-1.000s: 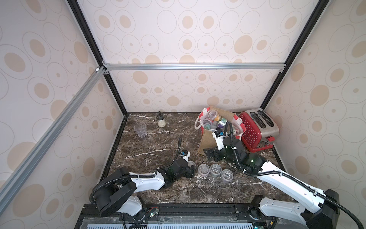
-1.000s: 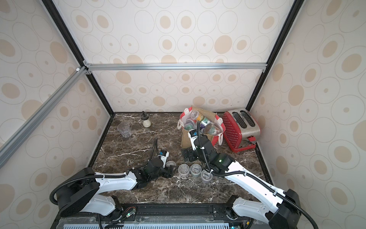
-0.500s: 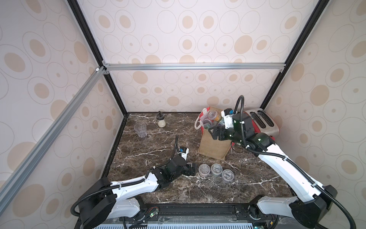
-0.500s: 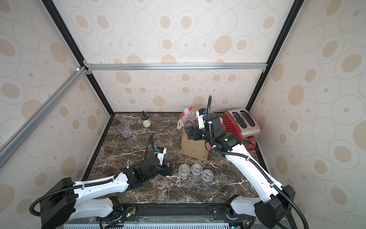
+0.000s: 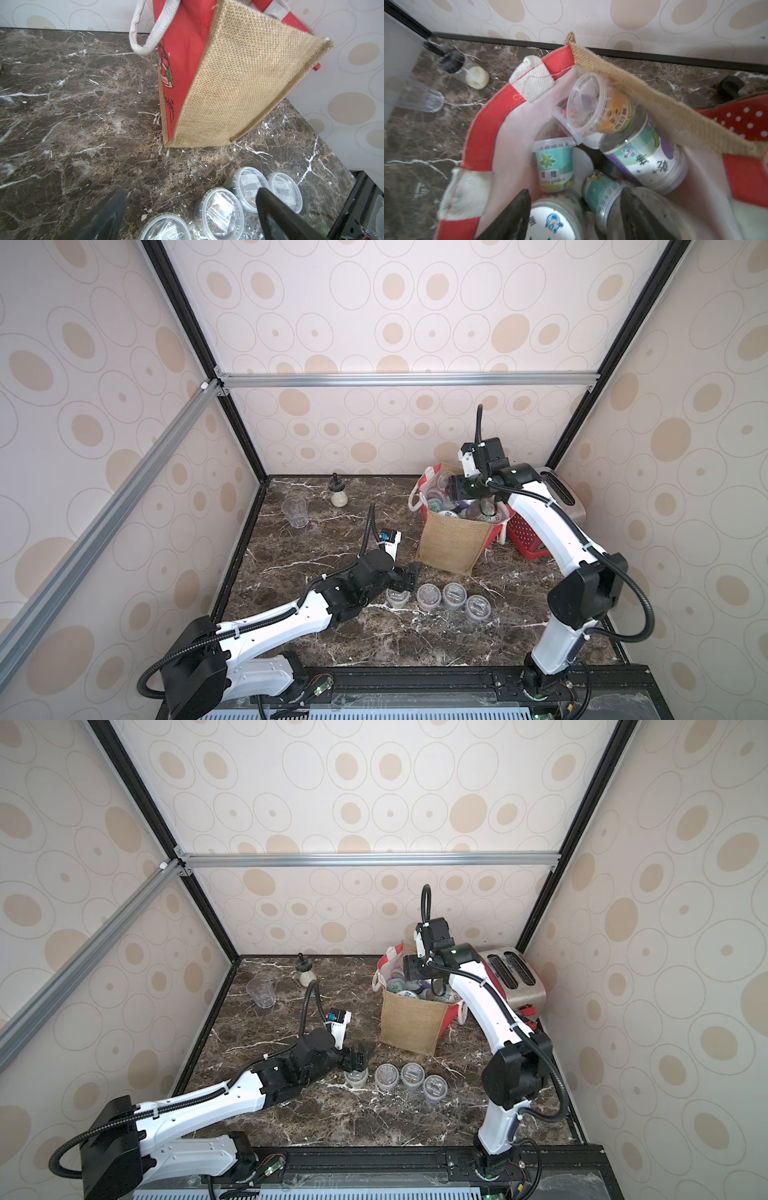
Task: Take out the seed jars from the canvas bag
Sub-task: Adjust the seed jar at the center of the board, then pick up the seed jar from the canvas bag.
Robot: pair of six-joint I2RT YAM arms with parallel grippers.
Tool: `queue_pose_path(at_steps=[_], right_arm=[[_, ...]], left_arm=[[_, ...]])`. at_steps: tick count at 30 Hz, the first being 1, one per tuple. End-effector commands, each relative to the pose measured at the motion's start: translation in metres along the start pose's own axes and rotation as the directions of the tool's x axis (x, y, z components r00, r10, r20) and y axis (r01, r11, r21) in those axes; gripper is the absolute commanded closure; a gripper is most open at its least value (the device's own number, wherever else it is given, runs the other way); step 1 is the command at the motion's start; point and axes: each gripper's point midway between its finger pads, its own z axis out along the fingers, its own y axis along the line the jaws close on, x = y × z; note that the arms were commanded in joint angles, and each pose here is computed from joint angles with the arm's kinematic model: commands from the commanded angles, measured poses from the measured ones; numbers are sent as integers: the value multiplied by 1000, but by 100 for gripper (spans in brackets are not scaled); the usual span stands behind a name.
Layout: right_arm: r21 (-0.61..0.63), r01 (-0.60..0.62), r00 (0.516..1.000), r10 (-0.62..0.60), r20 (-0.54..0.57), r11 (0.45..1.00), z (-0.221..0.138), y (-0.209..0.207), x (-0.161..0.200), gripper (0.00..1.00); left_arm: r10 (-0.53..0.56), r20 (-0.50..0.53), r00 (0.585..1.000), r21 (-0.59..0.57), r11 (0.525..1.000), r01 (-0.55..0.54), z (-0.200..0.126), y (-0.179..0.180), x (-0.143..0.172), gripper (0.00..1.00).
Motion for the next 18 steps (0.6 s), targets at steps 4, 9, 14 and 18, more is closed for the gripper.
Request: queue_pose_path(at_steps=[4,9,14,18], right_arm=[[44,-9,997,12,-75,999,23,-20,-6,17],[-35,-132,990,131,-49,991,44,-16,-19,13],[-24,-165,986,164,-33,986,63,-19,-26,13],[-6,-190,982,190,-20,982,78,-38,-29,11]], left_arm=[[18,-9,1000,-22,1000,-18,3,5,-3,2],[19,-14,1000,-19,1000,-19,5,6,-3,2],[24,-15,1000,-20,1000,-24,6,7,-5,2],[23,-22,1000,-20,1000,-23,7,9,-3,2]])
